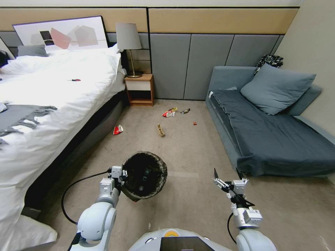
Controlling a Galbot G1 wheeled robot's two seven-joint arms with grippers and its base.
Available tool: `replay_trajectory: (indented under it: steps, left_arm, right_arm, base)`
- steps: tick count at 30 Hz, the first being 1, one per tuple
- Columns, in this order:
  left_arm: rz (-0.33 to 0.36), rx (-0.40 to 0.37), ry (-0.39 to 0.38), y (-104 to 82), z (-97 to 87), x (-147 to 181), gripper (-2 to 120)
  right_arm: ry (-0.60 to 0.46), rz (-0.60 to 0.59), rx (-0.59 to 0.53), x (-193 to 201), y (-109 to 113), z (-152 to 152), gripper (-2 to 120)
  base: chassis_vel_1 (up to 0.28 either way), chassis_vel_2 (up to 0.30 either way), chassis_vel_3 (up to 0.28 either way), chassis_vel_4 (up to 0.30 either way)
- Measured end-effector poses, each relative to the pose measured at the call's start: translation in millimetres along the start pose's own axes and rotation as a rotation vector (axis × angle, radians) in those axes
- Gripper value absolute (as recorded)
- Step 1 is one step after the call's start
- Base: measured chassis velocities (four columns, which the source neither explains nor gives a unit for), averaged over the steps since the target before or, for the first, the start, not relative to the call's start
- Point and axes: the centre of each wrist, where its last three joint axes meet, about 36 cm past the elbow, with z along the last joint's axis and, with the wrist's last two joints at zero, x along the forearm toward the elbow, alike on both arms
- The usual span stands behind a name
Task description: Pick up the trash bin, then pick up the garbage from the floor and place it into the trash bin.
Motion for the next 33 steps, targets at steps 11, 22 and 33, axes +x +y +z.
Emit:
replay_trajectory:
  steps: [11,22,33]
  left_arm:
    - [0.006,-0.013,0.009,9.4,-0.1,2,5]
    - [-0.008,-0.022,0.021,22.0,3.8,4,5]
    - [-0.021,-0.018,0.025,28.3,6.3,4,5]
  right_arm:
    - [0.0,0.003,-0.003,-1,1,3,100]
    - [0.002,0.002,-0.007,-4,3,3,100]
    - [0.008,0.001,-0.006,-5,3,5,100]
  base:
    - [-0.253,0.253,0.255,-0.244]
    - [-0.256,0.254,0.255,-0.262]
    - [-0.271,0.277,0.272,-0.272]
